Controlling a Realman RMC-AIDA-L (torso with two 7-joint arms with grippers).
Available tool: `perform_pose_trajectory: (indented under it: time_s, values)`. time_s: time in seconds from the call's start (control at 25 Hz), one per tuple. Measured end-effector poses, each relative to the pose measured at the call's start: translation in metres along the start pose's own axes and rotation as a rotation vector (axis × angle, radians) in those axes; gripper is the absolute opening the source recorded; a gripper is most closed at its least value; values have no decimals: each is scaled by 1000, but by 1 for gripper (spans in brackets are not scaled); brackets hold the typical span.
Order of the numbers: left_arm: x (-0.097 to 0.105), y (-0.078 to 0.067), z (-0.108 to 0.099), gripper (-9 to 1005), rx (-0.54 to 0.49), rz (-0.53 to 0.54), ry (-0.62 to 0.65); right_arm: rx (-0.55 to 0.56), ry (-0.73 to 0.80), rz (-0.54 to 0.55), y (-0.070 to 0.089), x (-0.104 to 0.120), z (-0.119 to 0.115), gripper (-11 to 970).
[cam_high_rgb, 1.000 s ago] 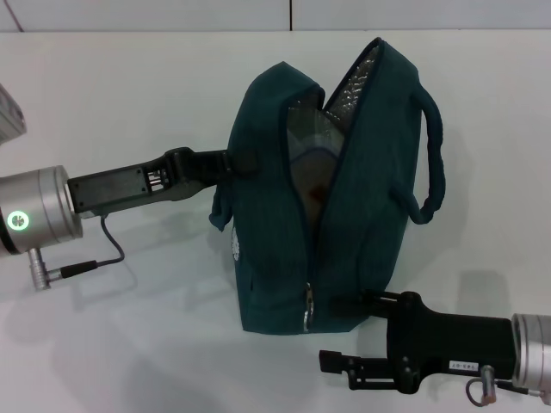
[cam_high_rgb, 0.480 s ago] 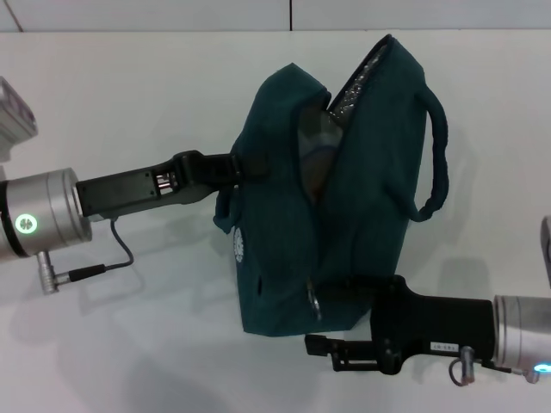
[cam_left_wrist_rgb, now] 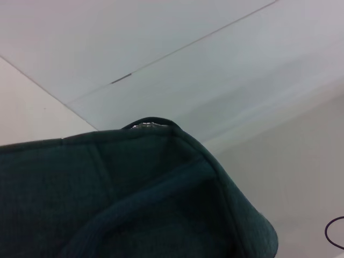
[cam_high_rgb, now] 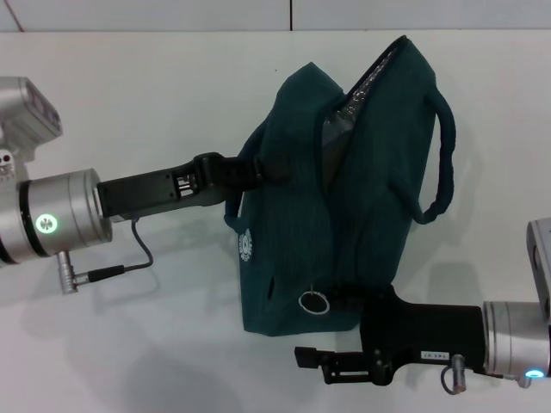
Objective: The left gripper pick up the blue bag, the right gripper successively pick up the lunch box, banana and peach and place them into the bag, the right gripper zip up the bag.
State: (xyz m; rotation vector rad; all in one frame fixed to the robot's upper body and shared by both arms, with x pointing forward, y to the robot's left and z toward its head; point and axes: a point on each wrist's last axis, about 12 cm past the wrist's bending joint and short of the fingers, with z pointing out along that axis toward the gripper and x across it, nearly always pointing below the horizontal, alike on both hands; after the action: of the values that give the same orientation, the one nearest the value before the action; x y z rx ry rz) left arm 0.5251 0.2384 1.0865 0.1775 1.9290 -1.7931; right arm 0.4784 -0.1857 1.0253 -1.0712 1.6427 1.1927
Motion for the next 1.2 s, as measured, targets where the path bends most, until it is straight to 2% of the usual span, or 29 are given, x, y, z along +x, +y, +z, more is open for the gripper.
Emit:
perform_pose_trajectory:
  time_s: [0.68,0.92,1.12,1.2]
  values:
    - [0,1,-4,50,-13,3,-10,60,-36,32,0,7,-9,766]
    - [0,1,-4,50,-15,7,-3,75,-28,33,-1,8,-8,624]
    - [1,1,-4,50,-15,12,0,84,-22,32,-3,7,-7,393]
    - [1,1,-4,50,-15,13,0,86,-21,28,-4,6,-7,256]
